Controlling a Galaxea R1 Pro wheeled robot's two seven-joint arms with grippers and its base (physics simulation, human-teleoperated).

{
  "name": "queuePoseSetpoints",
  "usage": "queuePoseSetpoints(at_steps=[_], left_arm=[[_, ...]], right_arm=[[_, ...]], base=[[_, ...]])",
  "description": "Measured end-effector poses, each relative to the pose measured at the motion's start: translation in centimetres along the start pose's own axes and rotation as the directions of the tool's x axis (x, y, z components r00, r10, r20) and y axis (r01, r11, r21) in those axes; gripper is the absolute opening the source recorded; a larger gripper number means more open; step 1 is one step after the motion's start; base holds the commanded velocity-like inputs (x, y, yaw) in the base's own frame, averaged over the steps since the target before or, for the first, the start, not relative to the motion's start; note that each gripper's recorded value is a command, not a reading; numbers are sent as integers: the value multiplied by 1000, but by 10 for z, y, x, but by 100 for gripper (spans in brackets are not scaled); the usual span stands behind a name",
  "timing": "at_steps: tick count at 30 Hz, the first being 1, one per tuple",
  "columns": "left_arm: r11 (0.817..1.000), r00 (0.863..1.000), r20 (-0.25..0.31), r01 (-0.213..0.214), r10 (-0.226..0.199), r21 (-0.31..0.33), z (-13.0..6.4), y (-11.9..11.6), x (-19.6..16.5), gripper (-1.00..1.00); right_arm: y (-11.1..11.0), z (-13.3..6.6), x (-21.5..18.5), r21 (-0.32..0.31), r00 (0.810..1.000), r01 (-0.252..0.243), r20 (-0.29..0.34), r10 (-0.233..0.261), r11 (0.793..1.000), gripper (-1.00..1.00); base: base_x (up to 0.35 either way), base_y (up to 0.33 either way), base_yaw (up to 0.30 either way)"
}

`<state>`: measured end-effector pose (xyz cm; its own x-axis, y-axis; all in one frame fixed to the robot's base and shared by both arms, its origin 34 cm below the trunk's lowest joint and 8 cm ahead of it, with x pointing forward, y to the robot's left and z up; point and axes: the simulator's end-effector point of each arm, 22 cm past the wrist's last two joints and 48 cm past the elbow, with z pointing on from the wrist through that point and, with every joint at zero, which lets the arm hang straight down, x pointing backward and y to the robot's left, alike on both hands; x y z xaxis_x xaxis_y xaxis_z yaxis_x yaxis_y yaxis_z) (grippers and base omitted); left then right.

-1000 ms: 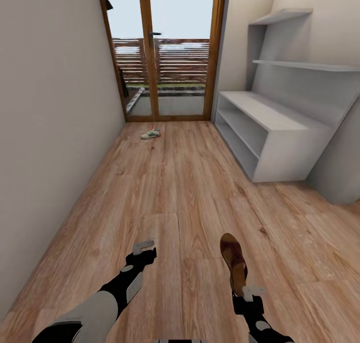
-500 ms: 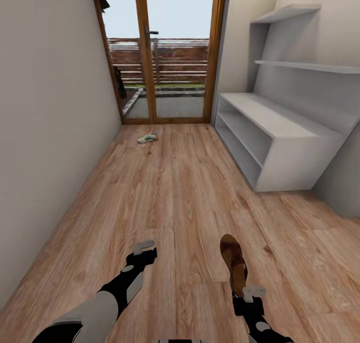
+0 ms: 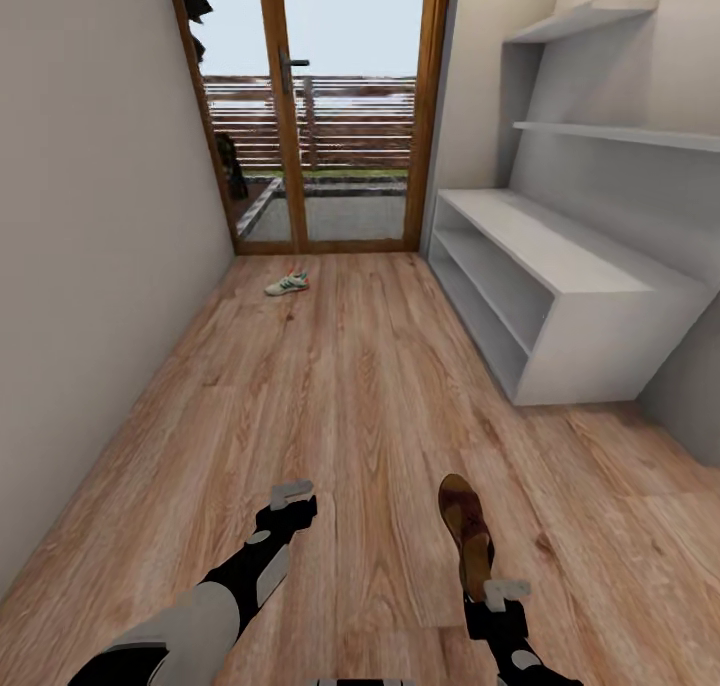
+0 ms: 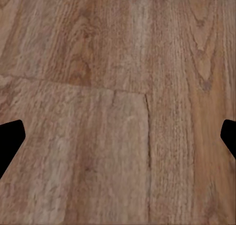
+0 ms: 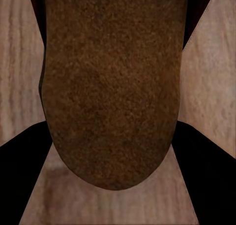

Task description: Pick up the two gym shoes and the two sandals from the corridor floor and place them onto the hallstand (shoe rack) in the corridor, making sure they are on the rack and not on the floor. Arrange them so the two gym shoes are next to each other and the two sandals are next to each other.

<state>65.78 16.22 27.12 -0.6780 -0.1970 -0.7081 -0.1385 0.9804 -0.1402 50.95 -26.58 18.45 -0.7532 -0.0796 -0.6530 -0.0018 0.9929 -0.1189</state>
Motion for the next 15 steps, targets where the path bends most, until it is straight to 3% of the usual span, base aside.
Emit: queuePoseSetpoints(at_steps=[8, 15], left_arm=[[1000, 1000, 0, 2, -2, 0, 0, 0, 0, 100], [1000, 1000, 1, 2, -2, 0, 0, 0, -1, 100]], right_arm=[[1, 0, 0, -2, 1000, -2, 1, 2, 1000, -100], [3, 0, -2, -3, 1000, -3, 4, 3, 1000, -100]], base=[[350, -128, 20], [350, -138, 241]])
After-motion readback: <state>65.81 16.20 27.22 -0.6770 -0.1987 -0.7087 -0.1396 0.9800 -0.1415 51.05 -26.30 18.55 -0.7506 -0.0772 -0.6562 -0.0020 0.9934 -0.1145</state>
